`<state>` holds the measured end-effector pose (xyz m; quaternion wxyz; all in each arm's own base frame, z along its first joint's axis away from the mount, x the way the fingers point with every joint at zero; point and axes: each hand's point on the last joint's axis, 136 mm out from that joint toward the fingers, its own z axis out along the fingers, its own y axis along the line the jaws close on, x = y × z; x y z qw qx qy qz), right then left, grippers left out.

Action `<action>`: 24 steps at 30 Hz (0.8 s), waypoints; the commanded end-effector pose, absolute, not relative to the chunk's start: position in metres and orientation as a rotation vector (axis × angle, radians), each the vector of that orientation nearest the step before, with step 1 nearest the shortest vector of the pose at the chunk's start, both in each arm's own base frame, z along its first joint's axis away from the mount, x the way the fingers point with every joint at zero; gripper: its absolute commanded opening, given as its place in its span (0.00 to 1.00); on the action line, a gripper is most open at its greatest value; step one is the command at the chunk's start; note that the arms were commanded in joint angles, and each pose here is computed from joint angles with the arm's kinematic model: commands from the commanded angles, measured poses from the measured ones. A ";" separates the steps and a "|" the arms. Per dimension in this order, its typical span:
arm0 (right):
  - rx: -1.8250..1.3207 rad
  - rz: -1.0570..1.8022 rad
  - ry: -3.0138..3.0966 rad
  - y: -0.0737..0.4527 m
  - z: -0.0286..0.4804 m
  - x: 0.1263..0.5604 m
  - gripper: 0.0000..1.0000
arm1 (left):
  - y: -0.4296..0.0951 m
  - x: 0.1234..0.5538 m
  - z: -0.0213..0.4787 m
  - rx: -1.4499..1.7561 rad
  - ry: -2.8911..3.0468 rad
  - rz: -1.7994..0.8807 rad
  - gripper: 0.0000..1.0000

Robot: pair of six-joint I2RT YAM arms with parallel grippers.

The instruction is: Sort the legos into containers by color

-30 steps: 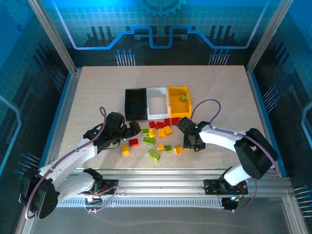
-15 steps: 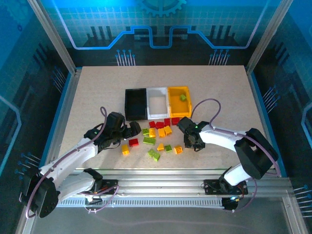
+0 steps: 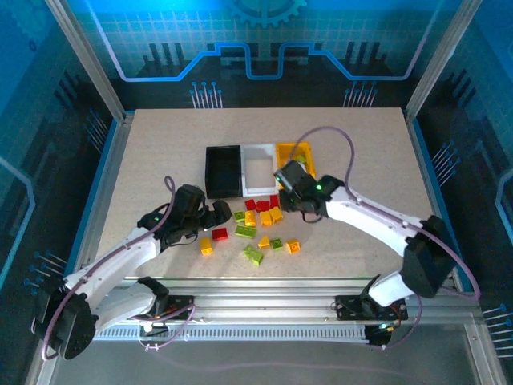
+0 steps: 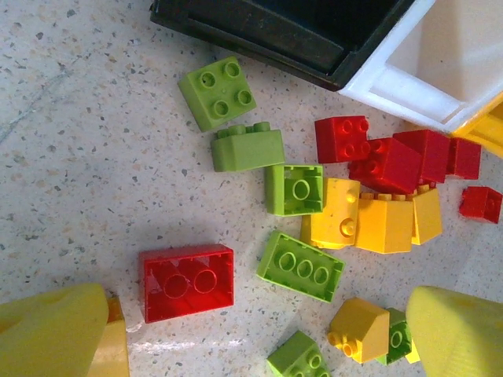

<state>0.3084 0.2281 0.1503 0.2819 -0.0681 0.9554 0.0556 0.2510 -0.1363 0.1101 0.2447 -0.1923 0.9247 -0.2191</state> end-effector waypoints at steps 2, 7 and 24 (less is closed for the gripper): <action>-0.282 0.170 2.527 0.268 0.152 0.350 0.36 | -0.130 0.246 0.120 -0.541 2.517 -0.583 0.99; -0.254 0.158 2.544 0.295 0.140 0.403 0.36 | -0.118 0.239 0.125 -0.563 2.511 -0.529 0.99; -0.112 0.139 2.606 0.313 0.113 0.455 0.63 | -0.106 0.233 0.124 -0.607 2.509 -0.481 0.99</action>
